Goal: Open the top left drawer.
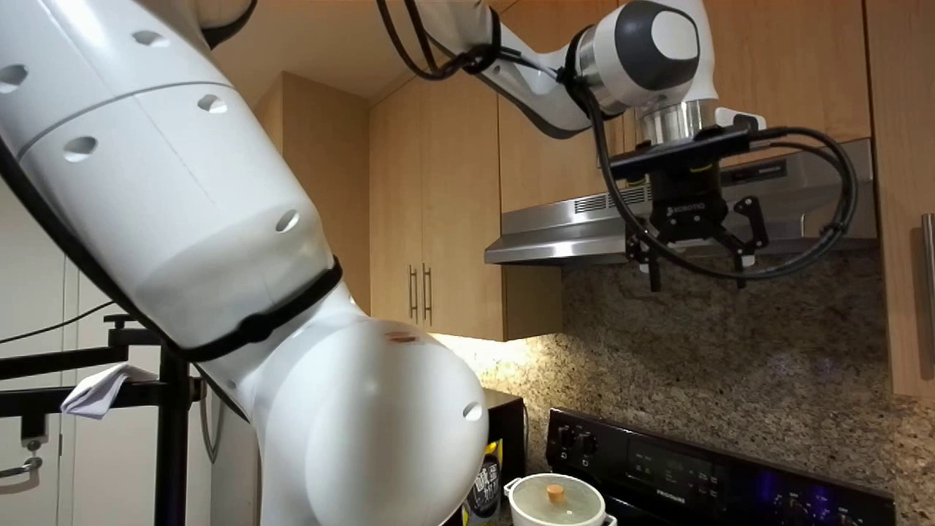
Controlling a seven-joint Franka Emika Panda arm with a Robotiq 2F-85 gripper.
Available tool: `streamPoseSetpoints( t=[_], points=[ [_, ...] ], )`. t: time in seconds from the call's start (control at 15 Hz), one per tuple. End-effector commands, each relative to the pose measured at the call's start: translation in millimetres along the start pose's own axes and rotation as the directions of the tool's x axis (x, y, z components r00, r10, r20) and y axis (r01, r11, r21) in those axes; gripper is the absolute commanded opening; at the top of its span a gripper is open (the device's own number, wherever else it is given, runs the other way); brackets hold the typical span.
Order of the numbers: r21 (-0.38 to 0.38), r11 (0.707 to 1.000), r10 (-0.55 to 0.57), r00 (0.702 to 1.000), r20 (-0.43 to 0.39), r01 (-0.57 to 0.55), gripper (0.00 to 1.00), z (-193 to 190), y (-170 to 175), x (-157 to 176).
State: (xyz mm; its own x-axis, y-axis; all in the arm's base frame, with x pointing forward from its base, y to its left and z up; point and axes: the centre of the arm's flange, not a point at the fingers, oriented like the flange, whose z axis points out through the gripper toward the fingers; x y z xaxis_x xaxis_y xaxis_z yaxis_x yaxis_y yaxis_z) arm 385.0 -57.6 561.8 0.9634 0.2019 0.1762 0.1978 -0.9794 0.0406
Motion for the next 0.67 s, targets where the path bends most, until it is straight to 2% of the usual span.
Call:
streamPoseSetpoints(
  t=[0.0, 0.07, 0.33, 0.6],
  points=[
    [-0.094, 0.995, 0.025, 0.999, 0.034, -0.022, 1.00, -43, -36, 13],
    [-0.114, 0.993, 0.015, 1.000, 0.020, -0.013, 1.00, -54, -50, 20],
    [-0.181, 0.983, -0.042, 0.989, -0.143, 0.015, 1.00, -91, -109, 56],
    [-0.226, 0.974, -0.091, 0.967, -0.236, 0.037, 1.00, -124, -150, 86]
  ],
)
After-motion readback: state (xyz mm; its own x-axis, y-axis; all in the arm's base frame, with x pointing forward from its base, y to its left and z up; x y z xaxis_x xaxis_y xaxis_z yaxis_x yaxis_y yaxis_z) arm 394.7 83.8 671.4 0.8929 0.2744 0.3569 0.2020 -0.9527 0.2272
